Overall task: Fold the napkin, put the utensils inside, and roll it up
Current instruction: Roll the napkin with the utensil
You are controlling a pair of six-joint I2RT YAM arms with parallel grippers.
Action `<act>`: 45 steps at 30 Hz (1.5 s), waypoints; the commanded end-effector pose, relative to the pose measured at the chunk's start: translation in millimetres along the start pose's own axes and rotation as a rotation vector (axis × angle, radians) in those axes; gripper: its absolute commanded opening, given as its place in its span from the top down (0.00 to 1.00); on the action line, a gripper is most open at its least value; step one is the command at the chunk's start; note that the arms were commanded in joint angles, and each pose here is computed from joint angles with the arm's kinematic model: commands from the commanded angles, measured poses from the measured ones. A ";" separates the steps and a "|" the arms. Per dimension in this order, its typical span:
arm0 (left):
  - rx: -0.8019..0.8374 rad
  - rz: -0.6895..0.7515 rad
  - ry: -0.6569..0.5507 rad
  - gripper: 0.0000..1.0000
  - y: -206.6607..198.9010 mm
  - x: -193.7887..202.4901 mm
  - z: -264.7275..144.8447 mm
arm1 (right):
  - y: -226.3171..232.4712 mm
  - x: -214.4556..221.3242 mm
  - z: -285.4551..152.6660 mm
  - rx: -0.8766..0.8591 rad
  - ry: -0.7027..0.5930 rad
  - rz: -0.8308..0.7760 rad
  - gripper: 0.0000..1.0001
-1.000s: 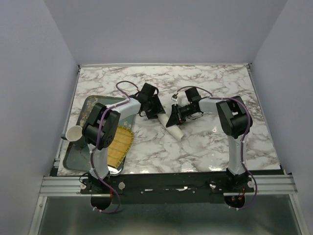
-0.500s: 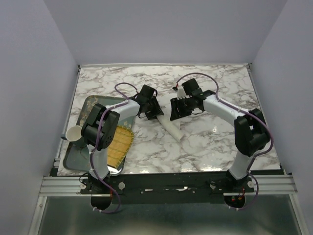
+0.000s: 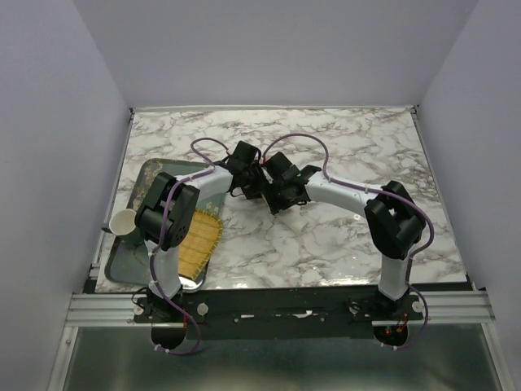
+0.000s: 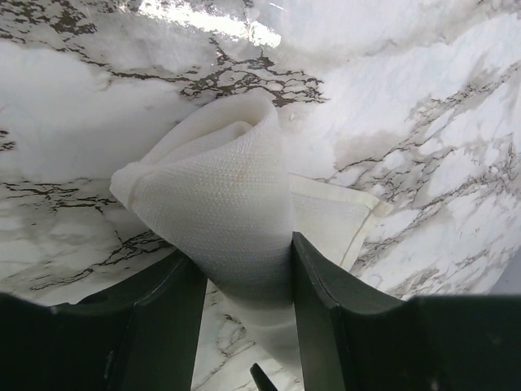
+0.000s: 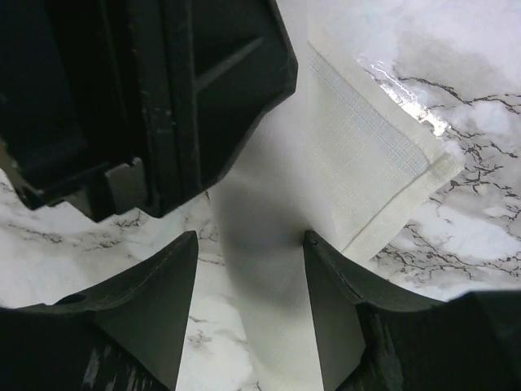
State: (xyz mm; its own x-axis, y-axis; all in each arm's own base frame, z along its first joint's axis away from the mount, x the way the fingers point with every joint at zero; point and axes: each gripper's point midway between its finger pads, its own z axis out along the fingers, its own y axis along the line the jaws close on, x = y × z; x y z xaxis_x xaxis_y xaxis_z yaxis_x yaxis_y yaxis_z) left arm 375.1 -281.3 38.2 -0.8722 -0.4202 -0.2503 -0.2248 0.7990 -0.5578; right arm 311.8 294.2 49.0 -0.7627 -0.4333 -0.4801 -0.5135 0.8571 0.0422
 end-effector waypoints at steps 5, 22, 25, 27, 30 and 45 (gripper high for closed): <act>-0.007 -0.017 0.037 0.48 2.9 8.6 -1.7 | -9.0 5.2 16.5 0.182 0.004 -0.061 0.36; 0.011 -0.001 0.017 0.39 -1.7 -3.7 -12.3 | -27.2 23.7 33.2 0.297 -0.002 -0.103 0.59; 0.003 0.025 -0.019 0.36 -1.5 -13.8 -21.5 | -20.3 23.7 34.6 0.209 0.003 -0.069 0.73; -0.009 0.034 -0.032 0.35 0.3 -16.4 -25.3 | -12.2 21.1 31.8 0.135 0.003 -0.056 0.75; -0.011 0.045 -0.052 0.34 0.4 -22.7 -33.6 | -4.9 14.1 24.8 0.011 -0.013 -0.018 0.78; 0.027 0.099 -0.028 0.34 -21.3 -18.1 -35.9 | -4.4 9.7 11.9 -0.863 0.145 0.401 0.73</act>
State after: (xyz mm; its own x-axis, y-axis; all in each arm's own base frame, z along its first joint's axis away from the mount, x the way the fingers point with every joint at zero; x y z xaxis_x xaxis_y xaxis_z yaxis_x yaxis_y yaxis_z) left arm 380.7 -259.1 83.5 -0.8530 -0.3993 -0.3360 -0.1660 0.8181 -0.5506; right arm 339.5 274.5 31.1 -0.9232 -0.1967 -0.3301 -0.3702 0.6856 0.6269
